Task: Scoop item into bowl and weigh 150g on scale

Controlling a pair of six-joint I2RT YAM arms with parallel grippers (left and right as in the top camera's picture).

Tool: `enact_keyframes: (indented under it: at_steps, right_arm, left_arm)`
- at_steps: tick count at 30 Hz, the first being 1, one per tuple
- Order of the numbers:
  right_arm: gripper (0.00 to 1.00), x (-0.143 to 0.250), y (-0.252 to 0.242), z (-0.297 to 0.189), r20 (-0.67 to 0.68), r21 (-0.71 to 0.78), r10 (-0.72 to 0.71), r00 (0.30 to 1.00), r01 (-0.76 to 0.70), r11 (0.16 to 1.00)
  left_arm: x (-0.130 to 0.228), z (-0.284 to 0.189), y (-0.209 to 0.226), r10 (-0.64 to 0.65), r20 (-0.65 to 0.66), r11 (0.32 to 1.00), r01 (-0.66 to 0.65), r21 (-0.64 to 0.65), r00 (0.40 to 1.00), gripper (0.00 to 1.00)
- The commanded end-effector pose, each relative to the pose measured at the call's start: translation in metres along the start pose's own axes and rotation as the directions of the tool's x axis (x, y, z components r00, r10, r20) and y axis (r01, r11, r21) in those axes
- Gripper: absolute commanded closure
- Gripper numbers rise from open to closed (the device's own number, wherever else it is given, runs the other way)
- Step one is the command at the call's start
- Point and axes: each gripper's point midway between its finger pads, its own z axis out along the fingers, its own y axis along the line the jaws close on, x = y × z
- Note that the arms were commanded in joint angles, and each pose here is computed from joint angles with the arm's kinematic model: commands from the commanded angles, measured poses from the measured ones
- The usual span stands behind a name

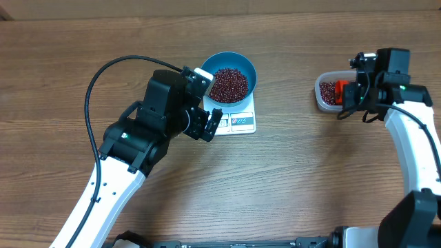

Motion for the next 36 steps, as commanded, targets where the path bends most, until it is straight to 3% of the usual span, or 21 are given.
enact_keyframes:
  at_steps: [1,14,24,36]
  right_arm:
    - [0.96,-0.026,-0.005,-0.03,0.111,0.023,-0.005,0.994,0.003,1.0]
    - [0.96,-0.029,-0.004,-0.039,0.137,0.023,0.006,0.991,-0.009,1.0]
    - [0.96,-0.029,0.023,-0.048,0.143,-0.274,0.144,0.979,-0.1,0.956]
    - [0.96,-0.052,0.037,-0.078,0.231,-0.368,0.139,0.963,-0.046,0.929]
  left_arm:
    - [0.003,0.003,0.001,0.013,-0.011,1.0,-0.013,0.004,1.0,0.0]
    - [0.003,0.003,0.001,0.012,-0.011,1.0,-0.012,0.004,1.0,0.0]
    - [0.003,0.003,0.001,0.012,-0.011,1.0,-0.012,0.004,1.0,0.0]
    - [0.003,0.003,0.001,0.012,-0.011,1.0,-0.012,0.004,1.0,0.0]
